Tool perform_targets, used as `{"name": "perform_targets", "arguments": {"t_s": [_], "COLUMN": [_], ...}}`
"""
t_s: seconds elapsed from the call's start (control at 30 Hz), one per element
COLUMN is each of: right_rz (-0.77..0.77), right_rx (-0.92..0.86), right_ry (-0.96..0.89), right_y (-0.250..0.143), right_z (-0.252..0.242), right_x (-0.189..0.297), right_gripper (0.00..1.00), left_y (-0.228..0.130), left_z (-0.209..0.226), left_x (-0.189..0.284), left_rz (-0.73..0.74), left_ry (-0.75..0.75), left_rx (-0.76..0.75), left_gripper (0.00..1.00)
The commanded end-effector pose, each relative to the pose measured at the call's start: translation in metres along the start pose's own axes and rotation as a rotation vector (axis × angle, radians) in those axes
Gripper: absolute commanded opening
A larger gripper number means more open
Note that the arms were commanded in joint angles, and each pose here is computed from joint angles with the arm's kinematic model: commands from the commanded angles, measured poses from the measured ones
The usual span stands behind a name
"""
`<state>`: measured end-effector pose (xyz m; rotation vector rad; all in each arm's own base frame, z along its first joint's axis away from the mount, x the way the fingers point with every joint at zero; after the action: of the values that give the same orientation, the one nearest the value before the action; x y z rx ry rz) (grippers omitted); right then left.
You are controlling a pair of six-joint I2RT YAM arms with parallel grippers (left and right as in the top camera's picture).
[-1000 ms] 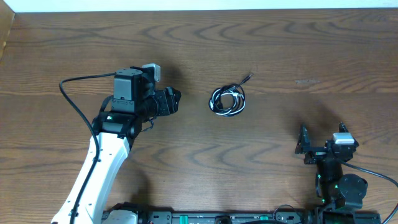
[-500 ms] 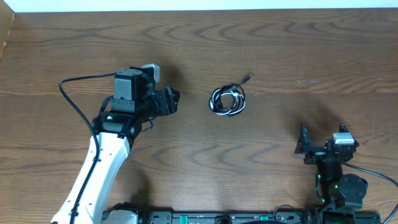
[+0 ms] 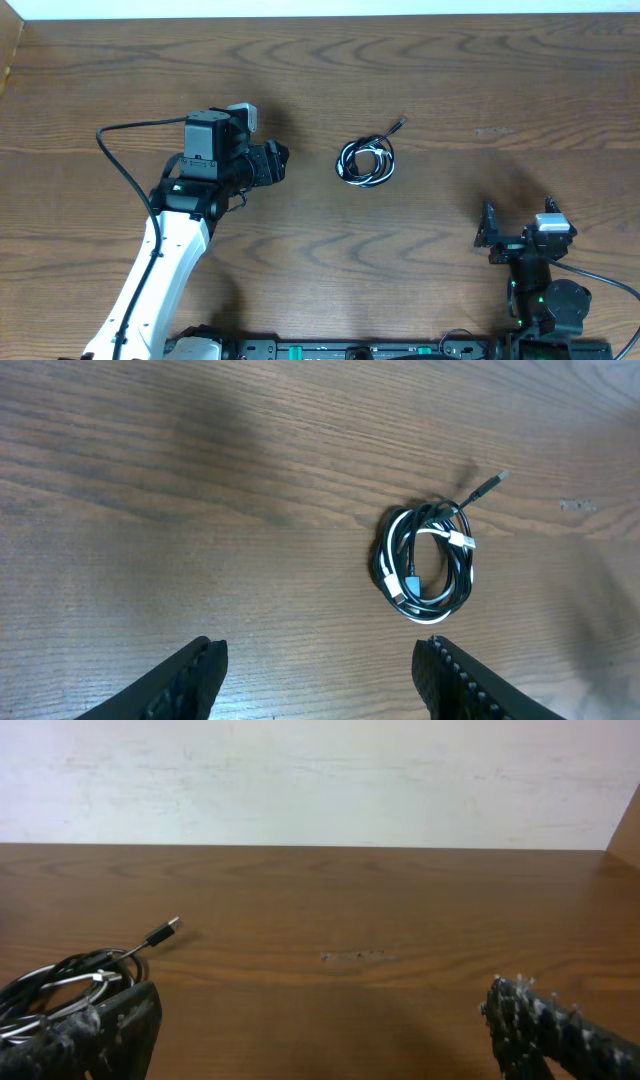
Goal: Untangle cables
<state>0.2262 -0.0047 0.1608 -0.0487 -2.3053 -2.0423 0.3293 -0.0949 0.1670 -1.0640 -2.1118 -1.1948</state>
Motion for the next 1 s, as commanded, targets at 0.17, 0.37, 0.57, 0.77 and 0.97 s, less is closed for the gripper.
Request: {"name": "perform_targets", "arguments": {"t_s": [0.17,0.37,0.57,0.77,0.97], "right_rz": [0.003,0.003,0.003,0.003,0.003], "right_rx": [-0.011,-0.011,-0.011,-0.011,-0.011], "right_ry": [-0.011,-0.011,-0.011,-0.011,-0.011], "right_y": [-0.002,-0.002,-0.002,-0.002,-0.002], "right_z": [-0.002,-0.002,-0.002,-0.002,-0.002], "right_x": [0.0,0.0,0.0,0.0,0.0], "right_gripper": [0.99,0.99,0.99,0.99,0.99], "left_y": [0.01,0.009,0.011,0.026,0.039], "left_z": [-0.004,-0.004,-0.005,-0.014,-0.022], "left_x": [0.003,0.003,0.004,0.005,0.009], "left_rz": [-0.021,-0.016,-0.026,-0.089,-0.135], "left_ry": [0.004,0.006,0.002,-0.039,-0.063], "left_rx": [-0.023,-0.021,-0.023,-0.024,-0.033], "left_gripper": [0.64,0.64,0.64,0.64,0.64]}}
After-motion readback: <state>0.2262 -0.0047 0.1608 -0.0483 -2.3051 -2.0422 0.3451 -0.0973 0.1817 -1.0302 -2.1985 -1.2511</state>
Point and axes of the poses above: each gripper's point midway between its finger pads, its own x axis back along the fingers, its own z axis along the line the jaws close on, y = z × x, the point moved 2 cm from there along x, back along the fingers, and after that the axes turned 8 degrees about x, right-handed, at the moved point
